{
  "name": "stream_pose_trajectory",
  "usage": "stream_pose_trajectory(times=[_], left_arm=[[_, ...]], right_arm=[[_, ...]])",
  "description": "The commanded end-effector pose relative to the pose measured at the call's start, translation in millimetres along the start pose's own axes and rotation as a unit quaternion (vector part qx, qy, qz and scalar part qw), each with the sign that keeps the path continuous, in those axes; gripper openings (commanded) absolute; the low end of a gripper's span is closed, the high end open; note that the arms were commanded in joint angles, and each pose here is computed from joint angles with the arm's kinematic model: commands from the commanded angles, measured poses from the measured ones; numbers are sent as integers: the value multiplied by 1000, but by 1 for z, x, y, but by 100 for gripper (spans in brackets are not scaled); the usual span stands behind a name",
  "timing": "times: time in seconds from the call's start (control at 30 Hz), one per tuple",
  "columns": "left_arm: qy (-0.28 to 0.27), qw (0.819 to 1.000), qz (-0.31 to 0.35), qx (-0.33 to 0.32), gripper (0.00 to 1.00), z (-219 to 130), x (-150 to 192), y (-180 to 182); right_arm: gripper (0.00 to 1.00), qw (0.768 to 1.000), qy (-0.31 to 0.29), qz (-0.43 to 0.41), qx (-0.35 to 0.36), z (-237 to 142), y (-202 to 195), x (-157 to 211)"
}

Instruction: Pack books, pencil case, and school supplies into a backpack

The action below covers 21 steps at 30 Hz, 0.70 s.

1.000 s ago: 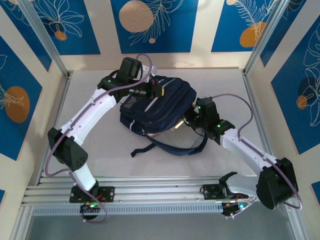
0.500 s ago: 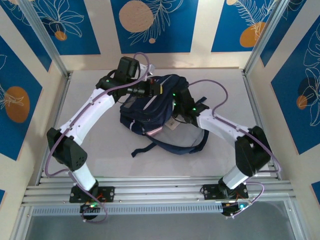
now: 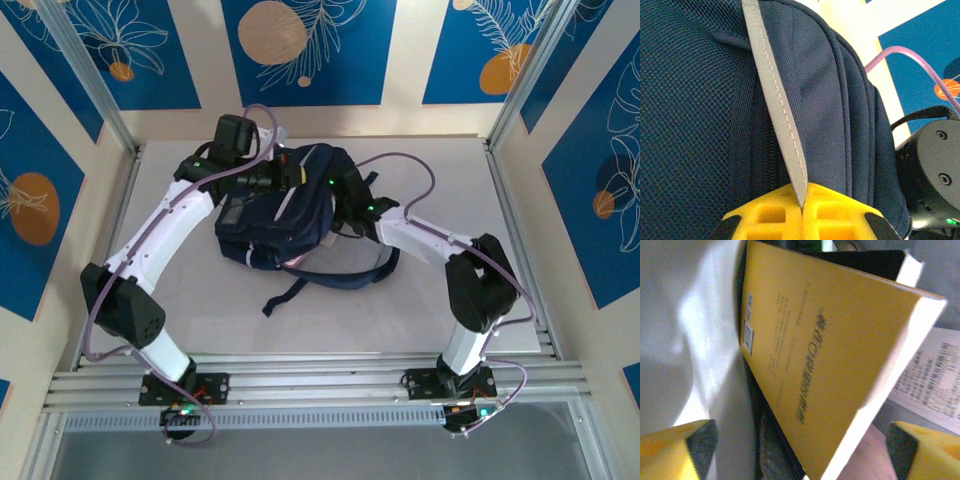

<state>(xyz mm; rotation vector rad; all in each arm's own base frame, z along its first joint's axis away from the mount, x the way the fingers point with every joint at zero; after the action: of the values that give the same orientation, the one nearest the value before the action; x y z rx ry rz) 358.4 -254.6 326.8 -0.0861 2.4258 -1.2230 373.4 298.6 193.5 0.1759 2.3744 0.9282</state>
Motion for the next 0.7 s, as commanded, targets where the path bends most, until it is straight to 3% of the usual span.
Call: stream_pose_trajectory(times=[0.0, 0.23, 0.47, 0.67], left_arm=[[-20, 994, 42, 95, 0, -36, -4, -47], [-14, 996, 35, 84, 0, -32, 0, -32], [7, 996, 27, 80, 0, -21, 12, -18], [62, 996, 55, 29, 0, -9, 53, 4]], right_arm=[[95, 998, -28, -44, -25, -36, 14, -4], [99, 996, -42, -82, -12, -82, -8, 9], [93, 992, -65, -89, 62, -132, -56, 30], [88, 981, -126, -75, 131, -180, -107, 30]])
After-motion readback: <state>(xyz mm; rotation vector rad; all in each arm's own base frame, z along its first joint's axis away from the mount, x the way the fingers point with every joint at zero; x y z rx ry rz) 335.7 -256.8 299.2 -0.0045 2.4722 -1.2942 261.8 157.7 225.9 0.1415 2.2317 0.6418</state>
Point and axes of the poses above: each hand's point on the last joint's axis, 136 mm out from that joint toward the fingers, its own z axis out along the fingers, its own y axis along the line the jaws close on, x = y × z, the point moved 3 cm from there along -z, back along the fingers, and after that the axes turned 15 degrees about -z, right-handed, at the moved point
